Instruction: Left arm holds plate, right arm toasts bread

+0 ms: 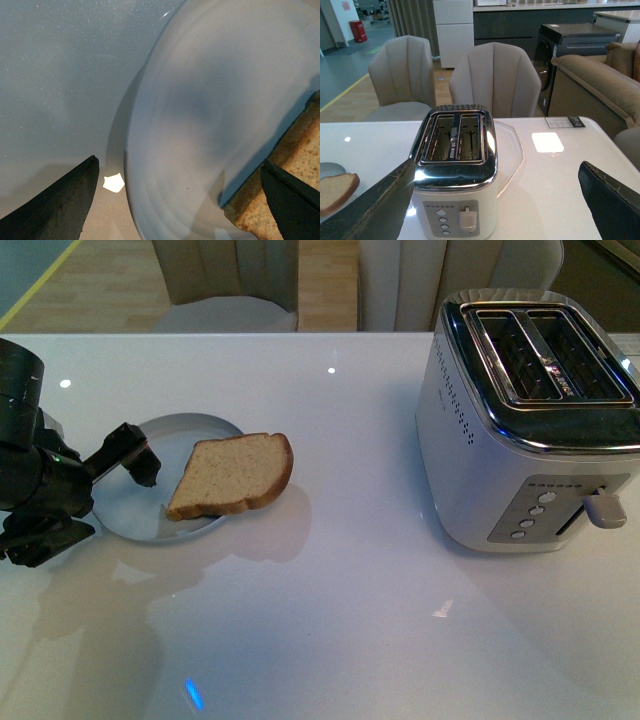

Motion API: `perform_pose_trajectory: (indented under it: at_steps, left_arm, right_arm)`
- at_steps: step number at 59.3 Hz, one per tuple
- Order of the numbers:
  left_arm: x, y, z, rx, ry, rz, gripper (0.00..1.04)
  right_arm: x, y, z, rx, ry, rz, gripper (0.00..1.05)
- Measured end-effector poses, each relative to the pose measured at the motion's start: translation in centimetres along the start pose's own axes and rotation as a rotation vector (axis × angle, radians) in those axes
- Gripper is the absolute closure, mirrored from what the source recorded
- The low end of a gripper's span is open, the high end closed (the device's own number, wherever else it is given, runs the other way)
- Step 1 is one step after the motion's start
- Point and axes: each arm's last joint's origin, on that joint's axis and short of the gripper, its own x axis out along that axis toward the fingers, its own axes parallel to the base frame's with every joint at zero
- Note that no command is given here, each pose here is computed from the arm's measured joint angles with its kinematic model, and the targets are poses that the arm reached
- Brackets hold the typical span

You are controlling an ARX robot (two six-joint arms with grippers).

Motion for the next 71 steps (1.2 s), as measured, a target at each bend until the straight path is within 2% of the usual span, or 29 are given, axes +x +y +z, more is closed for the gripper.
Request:
perform_pose_trajectory:
  at_steps: [14,26,38,44,71]
  left_arm:
    - [0.6,-0.3,0.5,0.003,-0.011,-0.007,0.09]
    - [1.0,-0.2,0.5,0.002,-0.004,0.003,0.41]
    - [1.5,0.1,0.1,-0.001,0.017,0.01,0.88]
    - [1.5,0.1,0.1,-0.012,0.036,-0.005,1.02]
    - [-2.0,1.7,-1.3,-0.014,0.059,-0.014,1.02]
  right_arm:
    - [0.0,0.0,0.0,0.0,0.0,0.0,0.09]
    - [0.0,0.0,0.0,0.0,0.0,0.0,0.09]
    - [0.0,0.0,0.0,0.0,0.0,0.0,0.09]
    - [0.0,0.0,0.0,0.0,0.0,0.0,0.09]
    - [0.0,0.0,0.0,0.0,0.0,0.0,0.09]
